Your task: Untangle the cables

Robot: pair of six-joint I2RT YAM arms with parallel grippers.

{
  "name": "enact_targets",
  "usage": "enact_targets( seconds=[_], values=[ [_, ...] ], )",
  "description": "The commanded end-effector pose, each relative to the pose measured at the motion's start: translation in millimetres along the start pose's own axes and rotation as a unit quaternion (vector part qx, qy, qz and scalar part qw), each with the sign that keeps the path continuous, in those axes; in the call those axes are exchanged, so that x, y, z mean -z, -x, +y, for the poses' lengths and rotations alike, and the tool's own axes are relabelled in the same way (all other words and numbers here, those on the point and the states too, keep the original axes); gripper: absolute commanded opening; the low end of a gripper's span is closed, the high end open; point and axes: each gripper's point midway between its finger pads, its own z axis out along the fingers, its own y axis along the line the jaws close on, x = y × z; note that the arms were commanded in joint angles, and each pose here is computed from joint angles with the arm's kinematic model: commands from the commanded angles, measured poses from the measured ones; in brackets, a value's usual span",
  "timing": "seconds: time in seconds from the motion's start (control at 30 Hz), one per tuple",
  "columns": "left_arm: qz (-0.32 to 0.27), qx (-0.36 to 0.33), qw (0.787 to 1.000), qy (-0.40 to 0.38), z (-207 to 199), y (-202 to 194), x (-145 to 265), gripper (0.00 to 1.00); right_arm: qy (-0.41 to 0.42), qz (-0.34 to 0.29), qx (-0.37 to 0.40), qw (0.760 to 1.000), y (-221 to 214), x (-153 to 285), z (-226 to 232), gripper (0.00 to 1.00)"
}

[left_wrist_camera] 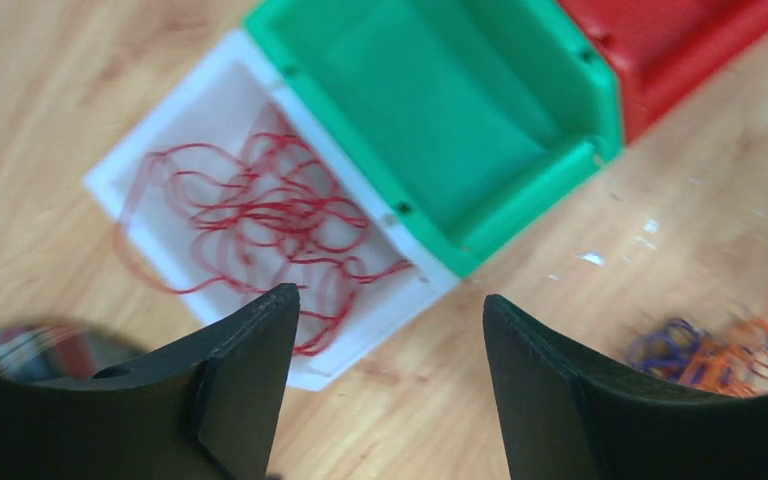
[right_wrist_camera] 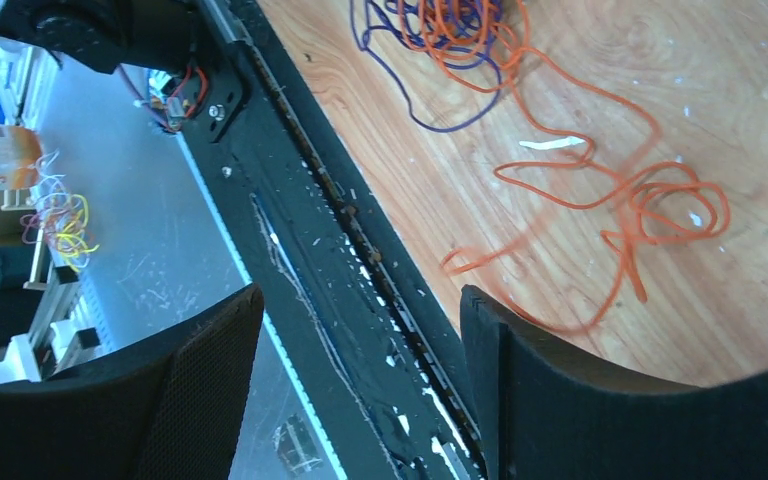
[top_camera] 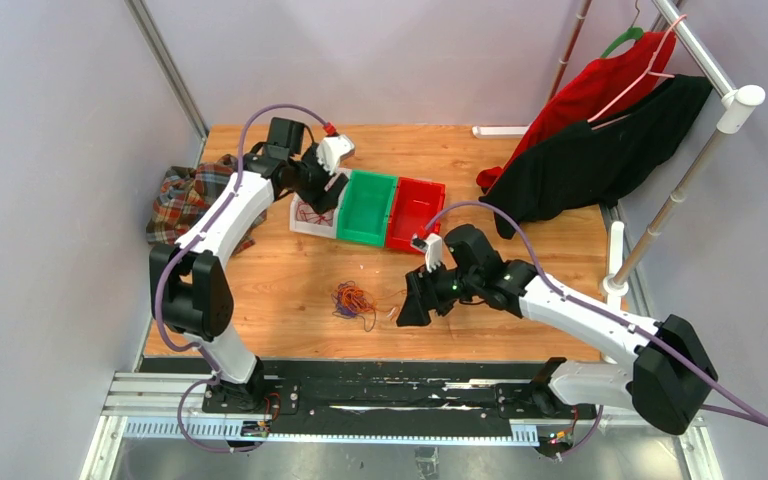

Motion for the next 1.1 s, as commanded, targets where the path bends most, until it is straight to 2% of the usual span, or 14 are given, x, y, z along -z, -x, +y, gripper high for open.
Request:
enact_targets(
  seconds=[0.0, 0.17, 0.27, 0.33, 0.43, 0.57, 0.77, 0.87, 1.07],
  values=[
    [-0.017, -0.016, 0.991, -0.134, -66, -15, 15, 0.73, 0.017, 0.016, -0.026, 0.999, 7, 8, 6, 0.72],
    [-0.016, -0.061, 0.983, -0.174, -109, -29, 31, 0.75, 0.008, 0.065, -0.065, 0.996, -12, 6, -6, 0.72],
    [-0.012, -0.078, 0.979, -0.189, -125, -37, 33, 0.76, -0.015, 0.028, -0.063, 0.997, 8, 15, -13, 0.72],
    [0.000, -0.079, 0.978, -0.191, -128, -46, 30, 0.76, -0.070, -0.022, -0.062, 0.995, 36, 24, -30, 0.72],
    [0.026, -0.066, 0.988, -0.136, -107, -52, 17, 0.72, -0.176, -0.078, -0.063, 0.979, 80, 35, -70, 0.70],
    [0.033, -0.078, 0.991, -0.100, -87, -54, 14, 0.67, -0.269, -0.067, -0.064, 0.959, 106, 24, -127, 0.60],
    [0.065, -0.108, 0.991, -0.054, -65, -76, 6, 0.64, -0.306, -0.005, -0.112, 0.946, 97, -1, -184, 0.45],
    [0.061, -0.098, 0.992, -0.052, -58, -79, 3, 0.63, -0.347, -0.019, -0.146, 0.926, 94, -1, -215, 0.40],
    [0.056, -0.109, 0.991, -0.053, -56, -80, -3, 0.63, -0.413, -0.064, -0.141, 0.897, 112, 14, -240, 0.39]
  ],
)
